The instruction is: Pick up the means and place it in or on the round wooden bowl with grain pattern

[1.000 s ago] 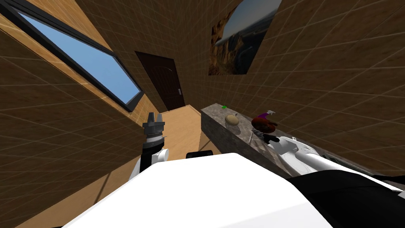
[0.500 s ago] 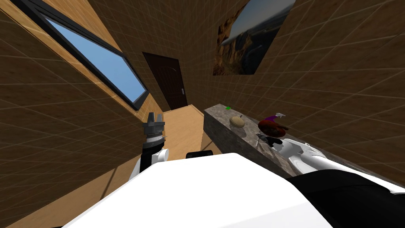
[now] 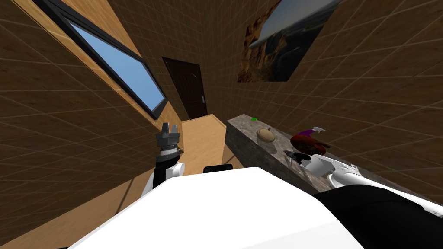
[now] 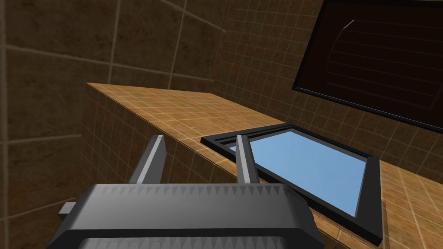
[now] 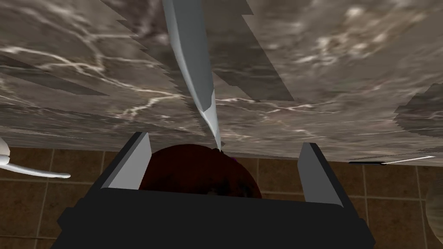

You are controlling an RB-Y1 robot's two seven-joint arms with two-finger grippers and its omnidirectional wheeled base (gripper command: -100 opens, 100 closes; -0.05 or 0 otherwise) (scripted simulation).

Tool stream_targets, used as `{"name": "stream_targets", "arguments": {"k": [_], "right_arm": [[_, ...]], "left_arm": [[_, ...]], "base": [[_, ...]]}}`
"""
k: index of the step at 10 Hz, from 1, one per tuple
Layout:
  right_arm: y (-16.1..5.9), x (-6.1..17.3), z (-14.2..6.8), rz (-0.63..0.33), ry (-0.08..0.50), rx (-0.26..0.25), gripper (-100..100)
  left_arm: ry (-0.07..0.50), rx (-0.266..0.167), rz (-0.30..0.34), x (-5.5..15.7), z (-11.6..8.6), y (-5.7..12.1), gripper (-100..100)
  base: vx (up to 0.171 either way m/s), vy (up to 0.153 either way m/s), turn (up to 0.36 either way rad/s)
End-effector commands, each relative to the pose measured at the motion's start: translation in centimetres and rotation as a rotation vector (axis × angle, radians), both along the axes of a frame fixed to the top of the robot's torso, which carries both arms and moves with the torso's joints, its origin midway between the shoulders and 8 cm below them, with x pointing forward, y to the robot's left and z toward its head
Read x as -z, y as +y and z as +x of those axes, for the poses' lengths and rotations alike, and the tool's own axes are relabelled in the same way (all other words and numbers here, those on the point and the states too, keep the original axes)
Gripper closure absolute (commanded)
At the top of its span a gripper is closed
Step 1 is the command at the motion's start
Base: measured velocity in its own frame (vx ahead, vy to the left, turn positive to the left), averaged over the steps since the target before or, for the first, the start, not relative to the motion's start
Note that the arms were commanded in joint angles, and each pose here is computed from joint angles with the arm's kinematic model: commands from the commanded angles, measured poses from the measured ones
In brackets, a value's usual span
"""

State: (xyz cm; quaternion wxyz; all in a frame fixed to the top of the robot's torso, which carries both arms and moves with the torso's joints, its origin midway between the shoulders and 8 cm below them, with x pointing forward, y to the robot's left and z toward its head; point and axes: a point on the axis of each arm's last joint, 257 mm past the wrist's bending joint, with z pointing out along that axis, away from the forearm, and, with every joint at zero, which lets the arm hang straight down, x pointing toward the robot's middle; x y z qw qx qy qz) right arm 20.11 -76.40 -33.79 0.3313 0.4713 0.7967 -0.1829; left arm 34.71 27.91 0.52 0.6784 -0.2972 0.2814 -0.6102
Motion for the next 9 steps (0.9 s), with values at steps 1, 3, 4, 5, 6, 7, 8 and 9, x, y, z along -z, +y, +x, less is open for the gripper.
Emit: {"name": "stream_targets", "arguments": {"k": [1,3,4,5,6,7,8,9], "right_arm": [[-0.10,0.90,-0.62,0.001,0.000,0.008,-100],[-0.13,1.65,-1.12,0.002,0.001,0.014,-100],[0.03,1.38,-1.00,0.002,0.001,0.014,-100],[0.02,1.42,-1.02,0.002,0.001,0.013,100],[0.02,1.41,-1.01,0.002,0.001,0.013,100],[-0.10,1.42,-1.23,-0.001,0.005,0.016,100],[-0.10,1.41,-1.23,-0.002,0.007,0.015,100],[-0.06,1.40,-1.15,-0.001,0.005,0.014,100]], "left_arm": [[0.000,0.000,0.000,0.00,0.00,0.00,0],[0.000,0.000,0.000,0.00,0.00,0.00,0],[0.000,0.000,0.000,0.00,0.00,0.00,0],[0.000,0.000,0.000,0.00,0.00,0.00,0],[0.000,0.000,0.000,0.00,0.00,0.00,0],[0.000,0.000,0.000,0.00,0.00,0.00,0],[0.000,0.000,0.000,0.00,0.00,0.00,0],[0.000,0.000,0.000,0.00,0.00,0.00,0]], "base": [[0.020,-0.036,0.048],[0.035,-0.067,0.050],[0.009,-0.026,0.009],[0.002,-0.005,0.000],[-0.001,-0.005,-0.019],[0.000,0.000,0.000],[0.000,0.000,0.000],[0.000,0.000,0.000]]}}
